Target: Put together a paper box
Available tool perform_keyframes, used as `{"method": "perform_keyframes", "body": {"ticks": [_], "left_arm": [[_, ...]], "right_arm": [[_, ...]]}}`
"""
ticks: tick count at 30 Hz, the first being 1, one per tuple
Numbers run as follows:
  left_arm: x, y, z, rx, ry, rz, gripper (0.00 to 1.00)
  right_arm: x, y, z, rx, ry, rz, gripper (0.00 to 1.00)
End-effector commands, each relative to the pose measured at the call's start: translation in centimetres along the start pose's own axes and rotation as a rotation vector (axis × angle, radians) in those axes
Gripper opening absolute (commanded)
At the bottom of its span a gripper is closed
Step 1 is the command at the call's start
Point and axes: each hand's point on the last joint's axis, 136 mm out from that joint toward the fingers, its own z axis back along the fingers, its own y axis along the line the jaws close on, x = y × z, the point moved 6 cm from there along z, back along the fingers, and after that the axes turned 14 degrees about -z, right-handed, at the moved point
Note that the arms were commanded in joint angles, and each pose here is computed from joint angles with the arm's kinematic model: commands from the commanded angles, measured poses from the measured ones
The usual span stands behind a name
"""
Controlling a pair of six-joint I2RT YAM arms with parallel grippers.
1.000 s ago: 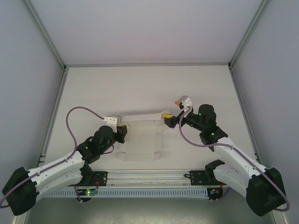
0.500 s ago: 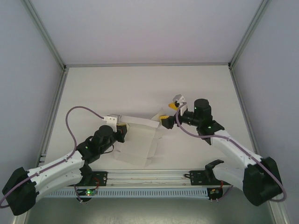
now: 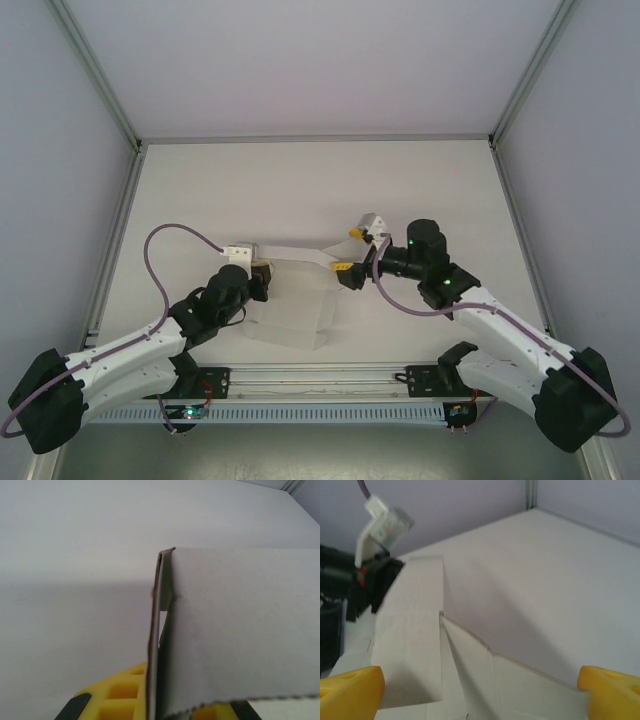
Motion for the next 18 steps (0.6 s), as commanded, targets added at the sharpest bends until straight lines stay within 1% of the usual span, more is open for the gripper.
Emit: {"method": "perform_keyframes", "body": {"ticks": [1,3,5,9,11,12,15,18], "left_arm": [[1.9,-0.8,0.1,-0.023,-0.052,0.035,0.00],[2.1,-1.3,0.0,-0.052,-0.056,0.031,0.00],[2.2,-1.4,-0.2,-0.061,-0.052,0.032,0.00],[2.0,-1.5,-0.6,-0.056,-0.035,0.033,0.00],[1.9,-1.4,-0.7,-0.044,-0.034,0.043,0.00],[1.9,-1.2,-0.7,-0.033,-0.034,0.049,0.00],[1.9,-0.8,-0.6,0.002,-0.039,0.063,0.00],[1.7,-0.1,-0.5,0.051,-0.044,0.081,0.00]], "right_arm": [[-0.3,0.2,-1.5,-0.010,0.015,0.061,0.98],[-0.1,0.2,-2.5,-0.027,0.001,0.081,0.98],[0.4,0.1,-3.3,-0.085,-0.044,0.103,0.98],[1.4,-0.8,-4.4,-0.280,-0.158,0.089,0.98],[1.4,-0.7,-4.5,-0.342,-0.177,0.083,0.98],[1.4,-0.8,-4.3,-0.386,-0.190,0.075,0.98],[0.9,-0.7,-3.0,-0.441,-0.182,0.048,0.98],[0.0,-0.2,-0.9,-0.448,-0.177,0.008,0.99]]}}
